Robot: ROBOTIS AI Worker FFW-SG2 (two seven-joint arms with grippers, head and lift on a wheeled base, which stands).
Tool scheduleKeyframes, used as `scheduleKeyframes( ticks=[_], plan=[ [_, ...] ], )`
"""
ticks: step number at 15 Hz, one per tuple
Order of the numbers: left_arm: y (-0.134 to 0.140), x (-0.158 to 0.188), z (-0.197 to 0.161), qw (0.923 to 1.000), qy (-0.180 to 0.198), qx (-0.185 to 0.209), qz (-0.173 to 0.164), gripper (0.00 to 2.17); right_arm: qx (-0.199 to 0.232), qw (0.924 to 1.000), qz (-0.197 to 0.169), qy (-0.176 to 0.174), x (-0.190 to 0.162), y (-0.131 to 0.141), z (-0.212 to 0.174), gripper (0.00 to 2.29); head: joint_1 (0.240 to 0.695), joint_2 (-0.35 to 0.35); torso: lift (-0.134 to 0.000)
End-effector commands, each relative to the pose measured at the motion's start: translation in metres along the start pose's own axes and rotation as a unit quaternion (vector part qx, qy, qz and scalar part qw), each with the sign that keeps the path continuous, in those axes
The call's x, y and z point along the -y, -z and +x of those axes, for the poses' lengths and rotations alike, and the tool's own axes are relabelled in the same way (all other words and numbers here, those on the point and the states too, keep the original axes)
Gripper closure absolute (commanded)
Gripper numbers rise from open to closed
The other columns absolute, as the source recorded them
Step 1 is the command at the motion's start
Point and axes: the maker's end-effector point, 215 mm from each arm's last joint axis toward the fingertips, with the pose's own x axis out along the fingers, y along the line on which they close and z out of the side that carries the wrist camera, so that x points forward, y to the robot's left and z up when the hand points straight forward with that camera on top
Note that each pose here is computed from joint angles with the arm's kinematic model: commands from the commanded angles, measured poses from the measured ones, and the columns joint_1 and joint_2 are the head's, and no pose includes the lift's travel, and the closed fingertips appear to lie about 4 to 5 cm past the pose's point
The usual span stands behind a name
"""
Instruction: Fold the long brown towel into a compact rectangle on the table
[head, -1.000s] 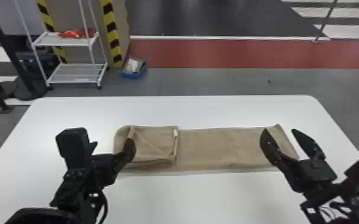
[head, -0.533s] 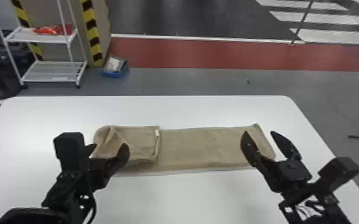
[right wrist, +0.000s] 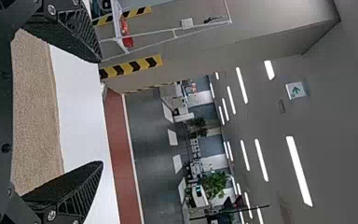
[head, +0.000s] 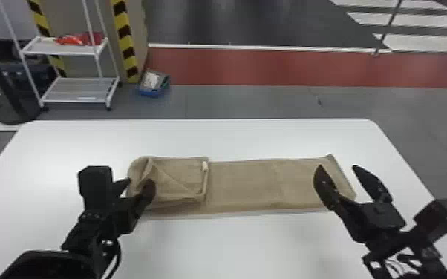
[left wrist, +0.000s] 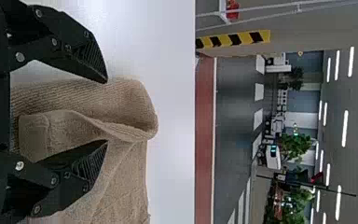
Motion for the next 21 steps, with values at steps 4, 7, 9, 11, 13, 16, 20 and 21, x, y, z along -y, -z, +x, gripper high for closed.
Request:
scheduleKeyframes(
  ticks=[4,7,9,11,13,16,20,21],
  plan=[
    [-0.006,0.011,-0.012,0.9999,0.009,-0.011,0.004,1.71,0.003,1.0000,0.003,0.000,0.000,-0.002,0.002,0.11,0.695,-0.065,-0.120],
    [-0.035,0.021,-0.022,0.9997,0.013,0.018,0.006,1.71,0.002,1.0000,0.009,0.001,0.002,0.000,0.004,0.11,0.695,-0.071,-0.120],
    [-0.053,0.037,-0.012,0.9996,0.024,0.013,0.012,1.71,0.001,0.9999,0.013,0.002,0.003,0.002,0.007,0.11,0.695,-0.076,-0.120],
    [-0.048,0.060,-0.002,0.9979,0.026,-0.043,0.041,1.70,-0.003,0.9999,0.013,0.002,0.004,0.004,0.009,0.11,0.695,-0.087,-0.120],
    [-0.059,0.083,0.004,0.9960,0.025,-0.057,0.064,1.69,-0.004,0.9999,0.014,0.001,0.005,0.005,0.009,0.11,0.695,-0.114,-0.120],
    [-0.060,0.108,0.016,0.9933,0.033,-0.073,0.084,1.49,-0.004,0.9999,0.013,0.002,0.007,0.004,0.009,0.11,0.695,-0.144,-0.120],
    [-0.052,0.128,0.022,0.9900,0.038,-0.079,0.110,0.15,-0.006,0.9999,0.012,0.002,0.008,0.004,0.009,0.11,0.695,-0.179,-0.120],
    [-0.053,0.128,0.023,0.9900,0.035,-0.078,0.112,0.14,-0.004,0.9999,0.012,0.003,0.009,0.003,0.009,0.11,0.695,-0.185,-0.120]
  ],
)
